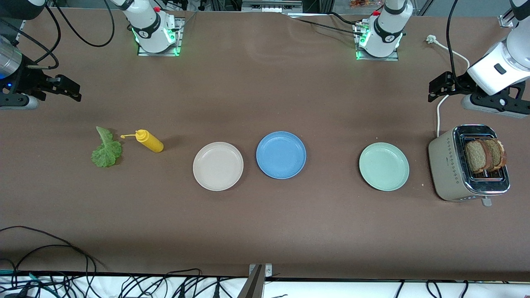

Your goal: Make sandwich in blue plate with both arms

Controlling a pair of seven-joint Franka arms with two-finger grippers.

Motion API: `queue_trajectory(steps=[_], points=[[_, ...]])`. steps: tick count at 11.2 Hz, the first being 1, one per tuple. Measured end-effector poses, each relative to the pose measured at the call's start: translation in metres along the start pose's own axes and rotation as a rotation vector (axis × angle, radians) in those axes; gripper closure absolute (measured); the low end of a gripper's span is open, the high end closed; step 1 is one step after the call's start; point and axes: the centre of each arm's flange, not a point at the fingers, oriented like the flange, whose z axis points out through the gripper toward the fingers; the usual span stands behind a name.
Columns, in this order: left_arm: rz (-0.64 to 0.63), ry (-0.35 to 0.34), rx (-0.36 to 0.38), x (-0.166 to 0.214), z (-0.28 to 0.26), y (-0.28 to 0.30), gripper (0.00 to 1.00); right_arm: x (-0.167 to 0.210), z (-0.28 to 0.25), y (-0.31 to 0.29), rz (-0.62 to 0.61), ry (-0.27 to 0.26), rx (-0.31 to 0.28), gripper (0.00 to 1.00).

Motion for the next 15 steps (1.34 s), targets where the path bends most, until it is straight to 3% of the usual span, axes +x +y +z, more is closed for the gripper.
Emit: queue_trajectory(steps=[10,15], points=[[-0.003,0.000,0.000,-0.001,0.000,-0.002,0.00,0.036,0.076,0.014,-0.135,-0.095,-0.010,0.00],[-0.004,0.000,0.000,-0.001,-0.001,-0.002,0.00,0.060,0.137,0.047,-0.204,-0.142,-0.060,0.00]])
